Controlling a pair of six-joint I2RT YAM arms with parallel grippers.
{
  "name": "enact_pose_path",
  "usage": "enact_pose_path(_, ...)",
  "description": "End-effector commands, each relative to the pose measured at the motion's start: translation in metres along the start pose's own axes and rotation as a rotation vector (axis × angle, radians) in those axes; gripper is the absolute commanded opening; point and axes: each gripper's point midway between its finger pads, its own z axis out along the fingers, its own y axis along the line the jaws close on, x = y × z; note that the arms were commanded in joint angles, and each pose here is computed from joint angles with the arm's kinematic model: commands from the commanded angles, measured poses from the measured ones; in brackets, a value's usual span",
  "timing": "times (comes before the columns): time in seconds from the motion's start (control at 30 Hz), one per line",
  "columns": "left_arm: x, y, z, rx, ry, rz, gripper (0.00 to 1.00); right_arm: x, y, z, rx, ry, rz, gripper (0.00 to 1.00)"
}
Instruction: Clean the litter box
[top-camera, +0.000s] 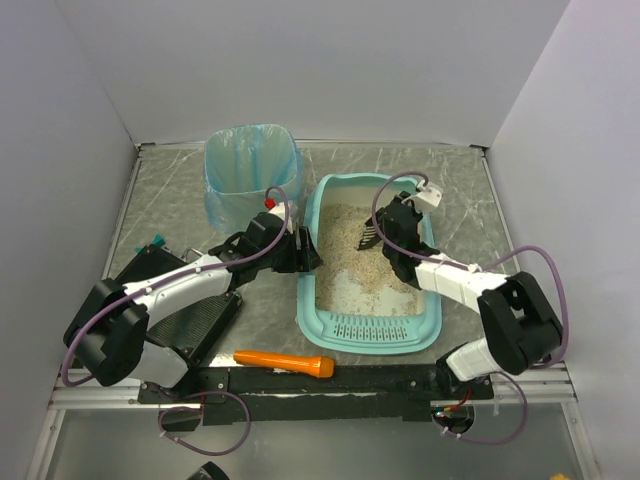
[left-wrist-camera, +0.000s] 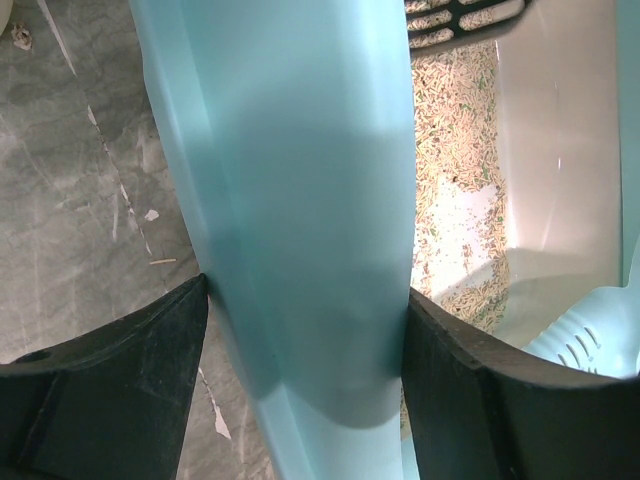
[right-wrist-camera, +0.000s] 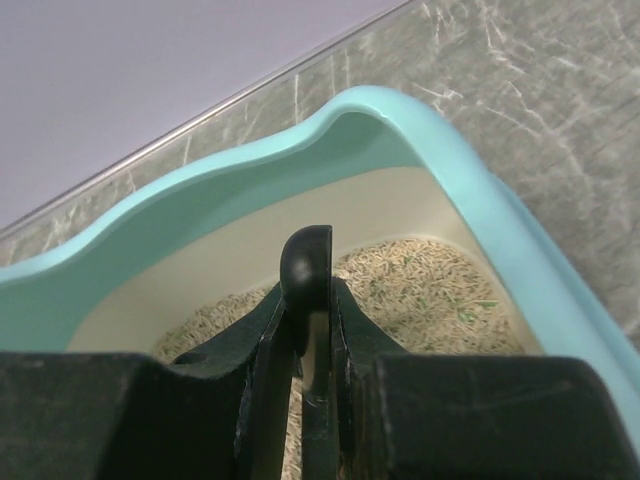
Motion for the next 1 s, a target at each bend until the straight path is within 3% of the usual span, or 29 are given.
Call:
enact_pose_path(0.0,-0.013,-0.026,-0.005,0.083,-0.034,0.016,0.74,0.024,0.018,0.006,-0.013,0.045,0.047,0.00)
enact_pose_path(0.2,-0.011,-0.022,-0.001,0.063,-0.017,0.021,0.74,0.059,0.048,0.001,-0.053,0.077,0.090,0.00)
enact_pose_path(0.57,-0.009,-0.025,0.006,0.071,0.003,0.011,0.66,0.106,0.055,-0.008,-0.091,0.185,0.376,0.00)
enact_pose_path(0.77,-0.011,-0.027,0.008,0.073,0.010,0.010,0.46,0.118,0.069,-0.011,-0.183,0.220,0.513,0.00)
enact_pose_path(0.97,-0.020,-0.034,0.008,0.077,0.004,0.023,0.30,0.105,0.070,-0.010,-0.263,0.137,0.560,0.00)
